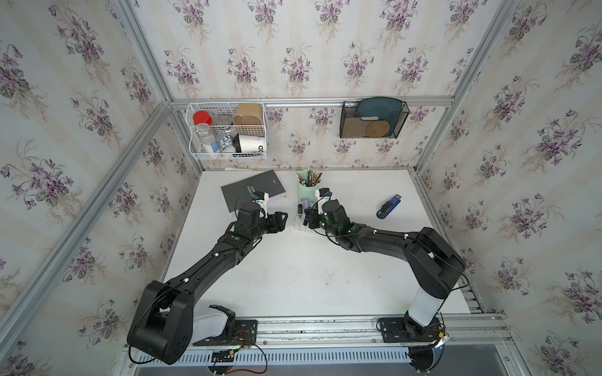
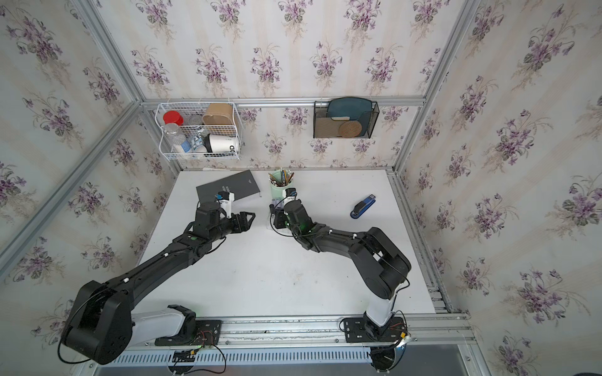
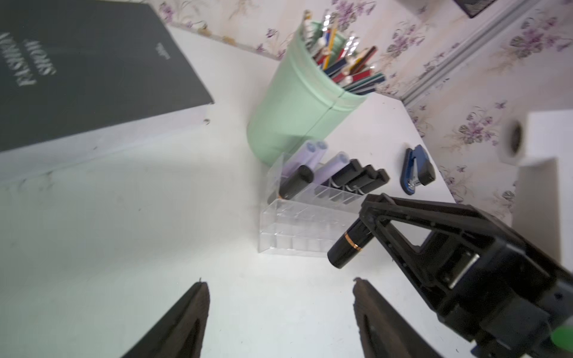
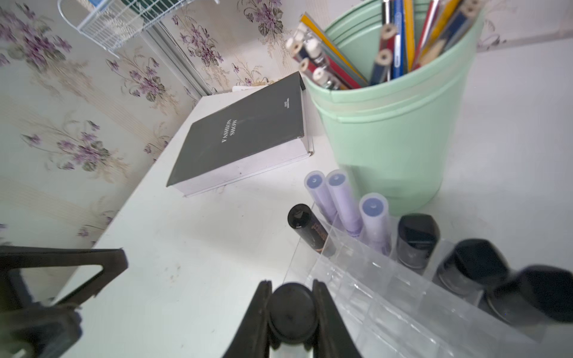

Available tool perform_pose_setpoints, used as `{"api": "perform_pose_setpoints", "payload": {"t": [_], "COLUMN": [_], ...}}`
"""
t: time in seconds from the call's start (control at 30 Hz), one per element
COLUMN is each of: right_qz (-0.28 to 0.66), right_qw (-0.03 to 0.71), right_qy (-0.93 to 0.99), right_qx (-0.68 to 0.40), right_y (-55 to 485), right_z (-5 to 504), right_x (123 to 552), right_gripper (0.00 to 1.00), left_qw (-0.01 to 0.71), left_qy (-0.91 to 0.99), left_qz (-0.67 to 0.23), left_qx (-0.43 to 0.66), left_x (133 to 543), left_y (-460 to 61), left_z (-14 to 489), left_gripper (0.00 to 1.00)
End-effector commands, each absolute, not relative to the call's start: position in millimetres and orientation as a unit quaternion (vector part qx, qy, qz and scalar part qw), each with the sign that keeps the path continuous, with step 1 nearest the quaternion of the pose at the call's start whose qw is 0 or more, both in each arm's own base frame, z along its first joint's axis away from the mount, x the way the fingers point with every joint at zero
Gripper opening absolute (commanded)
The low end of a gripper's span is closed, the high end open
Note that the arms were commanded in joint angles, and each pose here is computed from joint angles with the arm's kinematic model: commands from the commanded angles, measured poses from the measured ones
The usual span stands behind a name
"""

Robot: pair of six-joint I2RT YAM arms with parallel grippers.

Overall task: Arrange the lipsticks in the organizer
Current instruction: Place the lipstick in the storage box.

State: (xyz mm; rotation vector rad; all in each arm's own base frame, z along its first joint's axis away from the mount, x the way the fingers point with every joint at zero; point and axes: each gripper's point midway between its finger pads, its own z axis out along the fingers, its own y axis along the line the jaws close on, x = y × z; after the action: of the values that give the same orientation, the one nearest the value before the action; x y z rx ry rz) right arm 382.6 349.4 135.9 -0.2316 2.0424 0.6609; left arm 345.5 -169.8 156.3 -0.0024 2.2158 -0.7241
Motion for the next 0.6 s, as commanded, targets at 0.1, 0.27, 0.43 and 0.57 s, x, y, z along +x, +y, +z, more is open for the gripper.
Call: {"api": "perform_pose_setpoints", "payload": {"t": [0.1, 0.27, 0.43, 0.57], "right_qz": [0.188, 0.170, 0.164, 0.159], "right_qw": [0.584, 0.596, 0.595, 0.595], "right_qy": [0.785, 0.779, 0.781, 0.783], "right_qx": [-0.089, -0.098, -0.094, -0.088], "right_y": [342.9, 347.2, 349.8, 348.7], "right_z": [160.0, 156.2, 144.8, 137.2], "right_x": [419.3, 427.6, 433.3, 436.5], "right_gripper": [0.09, 0.09, 0.09, 0.09], "left_qw": [0.370, 0.369, 0.369, 0.370], "left_qy": [0.883, 0.882, 0.881, 0.879], "left_qz": [-0.287, -0.292, -0.297, -0.301], "left_qx": [-0.020, -0.017, -0.015, -0.014], "left_x": [336.7, 336.3, 337.0, 337.2], "left_y": [-161.5, -161.7, -163.2, -162.0], "left_z": [148.0, 143.9, 143.9, 146.2], "left_gripper": [0.76, 0.75, 0.74, 0.73]}}
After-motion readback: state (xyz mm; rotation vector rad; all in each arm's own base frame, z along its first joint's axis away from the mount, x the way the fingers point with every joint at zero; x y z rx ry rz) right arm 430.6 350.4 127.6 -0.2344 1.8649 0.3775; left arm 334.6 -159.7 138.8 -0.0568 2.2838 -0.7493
